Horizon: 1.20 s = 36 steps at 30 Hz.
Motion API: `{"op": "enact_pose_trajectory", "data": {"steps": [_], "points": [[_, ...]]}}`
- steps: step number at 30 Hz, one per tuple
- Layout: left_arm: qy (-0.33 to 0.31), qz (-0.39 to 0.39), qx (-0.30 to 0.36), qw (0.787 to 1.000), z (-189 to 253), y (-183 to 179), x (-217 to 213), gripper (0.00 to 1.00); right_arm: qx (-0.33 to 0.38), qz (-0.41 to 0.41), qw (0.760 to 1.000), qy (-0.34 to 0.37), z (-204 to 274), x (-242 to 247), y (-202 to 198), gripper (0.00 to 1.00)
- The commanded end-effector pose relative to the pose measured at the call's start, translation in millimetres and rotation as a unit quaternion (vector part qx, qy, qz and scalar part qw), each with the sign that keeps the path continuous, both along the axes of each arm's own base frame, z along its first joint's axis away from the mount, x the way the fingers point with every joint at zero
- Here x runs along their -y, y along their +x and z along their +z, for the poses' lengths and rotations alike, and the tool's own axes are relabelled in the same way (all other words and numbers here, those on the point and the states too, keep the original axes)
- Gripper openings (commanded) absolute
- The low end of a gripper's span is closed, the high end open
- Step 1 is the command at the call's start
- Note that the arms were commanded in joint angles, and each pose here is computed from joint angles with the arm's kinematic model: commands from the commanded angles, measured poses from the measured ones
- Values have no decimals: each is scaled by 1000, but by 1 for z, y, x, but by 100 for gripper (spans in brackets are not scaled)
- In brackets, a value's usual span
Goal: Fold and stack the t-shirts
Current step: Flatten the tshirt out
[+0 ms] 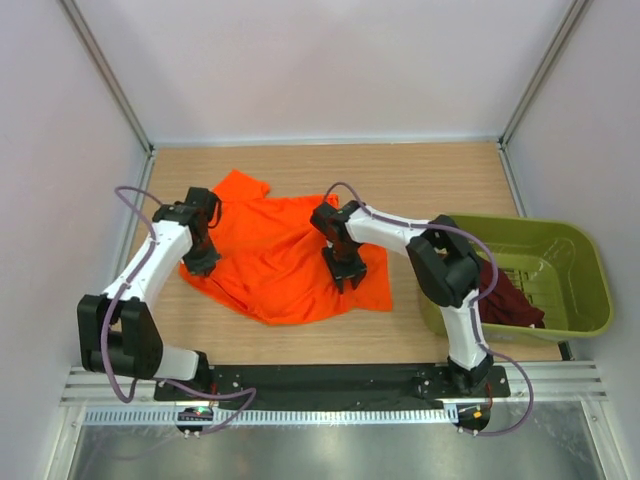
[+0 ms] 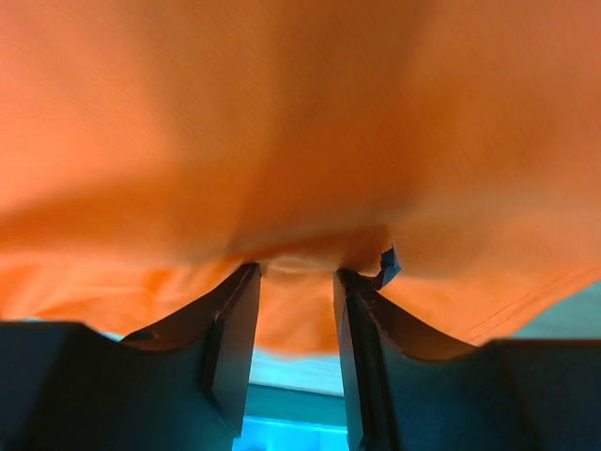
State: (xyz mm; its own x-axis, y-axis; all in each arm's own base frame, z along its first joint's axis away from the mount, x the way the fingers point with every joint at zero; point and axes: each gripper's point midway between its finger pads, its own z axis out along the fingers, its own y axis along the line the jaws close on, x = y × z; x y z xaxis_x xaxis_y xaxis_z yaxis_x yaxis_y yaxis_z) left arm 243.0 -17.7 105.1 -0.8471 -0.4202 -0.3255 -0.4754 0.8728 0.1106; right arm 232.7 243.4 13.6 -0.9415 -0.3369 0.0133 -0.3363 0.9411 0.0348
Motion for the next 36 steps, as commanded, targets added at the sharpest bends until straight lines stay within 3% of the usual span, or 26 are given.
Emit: {"op": "enact_pose_trajectory", "data": {"steps": [1,6,11,13,17,20,22,25,29,36], "points": [[7,54,31,998,18,6,-29,0,44,11,998,52,4,-56,34,44],[40,70,50,995,38,13,-59,0,64,38,995,69,33,-85,54,49],[61,91,59,992,44,17,-84,0,110,27,993,37,73,-35,49,59],[59,87,57,993,43,20,-85,0,94,30,995,13,66,-11,29,61],[21,71,52,996,36,30,-72,0,65,23,997,27,60,5,-8,58],[-4,64,56,996,32,34,-63,0,49,-1,999,14,42,24,-30,39],[-11,64,53,996,31,36,-61,0,55,-15,998,4,38,30,-32,34],[-11,59,49,997,31,36,-61,0,57,-31,998,0,31,33,-34,35],[-13,57,44,997,29,35,-60,0,55,-46,997,-2,18,33,-35,44],[-14,53,41,998,29,35,-60,0,44,-44,998,-10,5,36,-40,45]]}}
